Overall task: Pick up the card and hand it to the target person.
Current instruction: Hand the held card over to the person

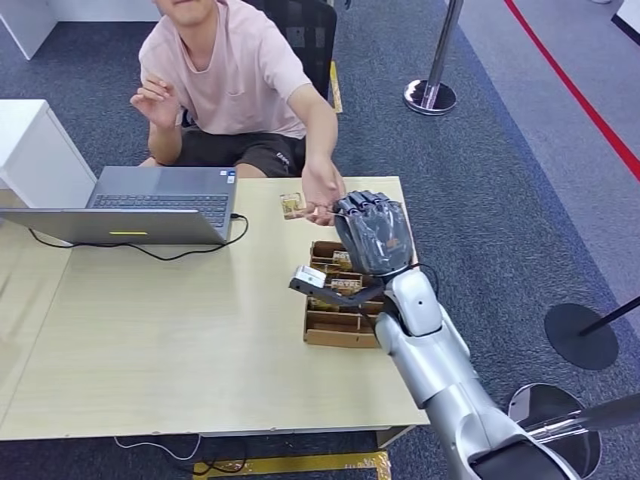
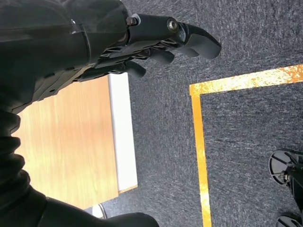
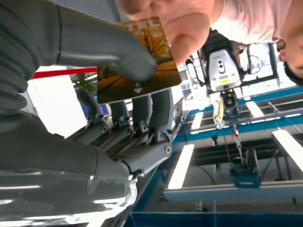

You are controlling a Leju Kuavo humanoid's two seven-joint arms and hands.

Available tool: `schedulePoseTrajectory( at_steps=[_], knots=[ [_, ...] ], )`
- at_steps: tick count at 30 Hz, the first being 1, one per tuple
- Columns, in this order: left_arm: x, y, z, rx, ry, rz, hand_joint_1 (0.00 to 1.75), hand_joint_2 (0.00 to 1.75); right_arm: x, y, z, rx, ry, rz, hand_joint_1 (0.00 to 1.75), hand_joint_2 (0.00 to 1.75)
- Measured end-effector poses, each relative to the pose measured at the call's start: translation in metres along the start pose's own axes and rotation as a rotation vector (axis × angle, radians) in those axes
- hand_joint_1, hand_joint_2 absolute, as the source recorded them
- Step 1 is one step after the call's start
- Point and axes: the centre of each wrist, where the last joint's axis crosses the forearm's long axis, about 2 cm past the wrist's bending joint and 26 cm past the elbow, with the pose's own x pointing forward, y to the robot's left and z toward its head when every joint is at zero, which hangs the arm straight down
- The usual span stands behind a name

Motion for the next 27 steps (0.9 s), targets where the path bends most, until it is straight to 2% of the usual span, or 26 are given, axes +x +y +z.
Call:
schedulePoseTrajectory(
  at_steps=[5,9,11,15,22,27],
  knots=[
    [0.0,0.0,0.0,-0.005,0.005,-0.001,0.0,1.75,0.003,0.01,-0.01,0.045,0.052,-0.001,1.38,1.75],
    [0.0,0.0,0.0,-0.012,0.004,-0.013,0.0,1.75,0.002,0.015,-0.015,0.078,0.078,0.007,0.0,1.75],
    [0.0,0.0,0.0,-0.017,0.002,-0.02,0.0,1.75,0.001,0.017,-0.016,0.095,0.087,0.007,0.0,1.75],
    [0.001,0.0,0.0,-0.011,-0.007,-0.024,0.0,0.0,-0.002,0.02,-0.019,0.115,0.094,0.009,0.0,1.75],
    [0.001,0.0,0.0,-0.005,-0.006,-0.021,0.0,0.0,-0.004,0.022,-0.019,0.129,0.113,-0.001,0.0,1.75],
    [0.0,0.0,0.0,0.0,0.0,-0.015,0.0,0.0,-0.014,0.022,-0.023,0.115,0.188,-0.066,0.0,1.75]
  ],
)
